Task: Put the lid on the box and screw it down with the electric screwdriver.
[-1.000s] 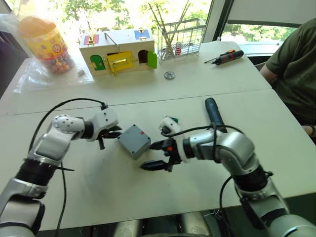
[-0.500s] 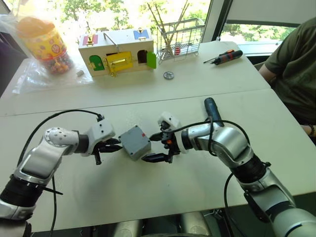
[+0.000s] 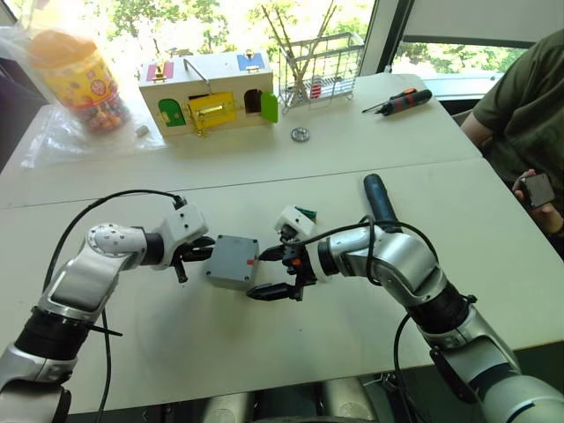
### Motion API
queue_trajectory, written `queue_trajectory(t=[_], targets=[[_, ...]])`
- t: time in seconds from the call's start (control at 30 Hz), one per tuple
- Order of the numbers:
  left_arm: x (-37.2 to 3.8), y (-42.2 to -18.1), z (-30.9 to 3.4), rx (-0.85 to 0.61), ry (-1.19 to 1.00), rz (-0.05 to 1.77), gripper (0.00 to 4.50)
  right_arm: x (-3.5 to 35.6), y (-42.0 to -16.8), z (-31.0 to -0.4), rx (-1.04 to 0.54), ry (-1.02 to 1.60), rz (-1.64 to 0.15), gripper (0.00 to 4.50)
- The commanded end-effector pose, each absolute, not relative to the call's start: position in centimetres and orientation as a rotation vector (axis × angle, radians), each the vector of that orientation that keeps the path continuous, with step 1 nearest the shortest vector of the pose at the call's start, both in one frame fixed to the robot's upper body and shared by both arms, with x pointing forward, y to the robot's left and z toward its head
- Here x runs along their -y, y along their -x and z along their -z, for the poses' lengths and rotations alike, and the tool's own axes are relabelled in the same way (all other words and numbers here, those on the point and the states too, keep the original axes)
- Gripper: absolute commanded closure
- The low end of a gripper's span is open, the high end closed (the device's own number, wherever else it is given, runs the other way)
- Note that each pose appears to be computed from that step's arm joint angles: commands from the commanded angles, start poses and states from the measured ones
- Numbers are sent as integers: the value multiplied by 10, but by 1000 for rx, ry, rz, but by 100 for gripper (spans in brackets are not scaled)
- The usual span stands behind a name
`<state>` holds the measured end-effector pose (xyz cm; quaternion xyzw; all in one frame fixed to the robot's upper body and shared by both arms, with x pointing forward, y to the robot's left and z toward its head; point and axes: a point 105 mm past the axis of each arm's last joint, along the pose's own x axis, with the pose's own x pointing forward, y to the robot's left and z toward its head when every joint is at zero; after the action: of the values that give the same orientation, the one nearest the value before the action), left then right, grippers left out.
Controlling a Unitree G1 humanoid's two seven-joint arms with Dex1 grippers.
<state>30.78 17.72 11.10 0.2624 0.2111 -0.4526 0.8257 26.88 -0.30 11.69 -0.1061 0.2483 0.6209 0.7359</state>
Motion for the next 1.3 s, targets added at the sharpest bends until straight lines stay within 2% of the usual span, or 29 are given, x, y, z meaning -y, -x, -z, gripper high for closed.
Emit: queue_trajectory(t=[0.03, 0.17, 0.53, 0.8, 0.97, 1.1, 1.27, 1.3], targets=[[-178, -305, -127, -426, -607, 1000, 356, 10, -277, -147, -405, 245, -1346, 2], [-186, -299, -131, -461, -621, 1018, 356, 21, -275, -160, -368, 238, -1356, 2], [-179, -279, -124, -510, -594, 1087, 356, 9, -247, -139, -456, 195, -1463, 2], [-170, -271, -123, -514, -579, 1115, 356, 0, -253, -137, -461, 150, -1442, 2], [-177, -275, -128, -514, -593, 1087, 356, 10, -258, -145, -433, 181, -1424, 2], [-189, -286, -153, -452, -575, 1038, 356, 37, -270, -178, -302, 213, -1392, 2], [-182, -298, -206, -272, -458, 1040, 356, 74, -309, -231, 71, 145, -1166, 2], [-174, -296, -211, -256, -436, 1070, 356, 81, -319, -225, 23, 149, -1120, 2]])
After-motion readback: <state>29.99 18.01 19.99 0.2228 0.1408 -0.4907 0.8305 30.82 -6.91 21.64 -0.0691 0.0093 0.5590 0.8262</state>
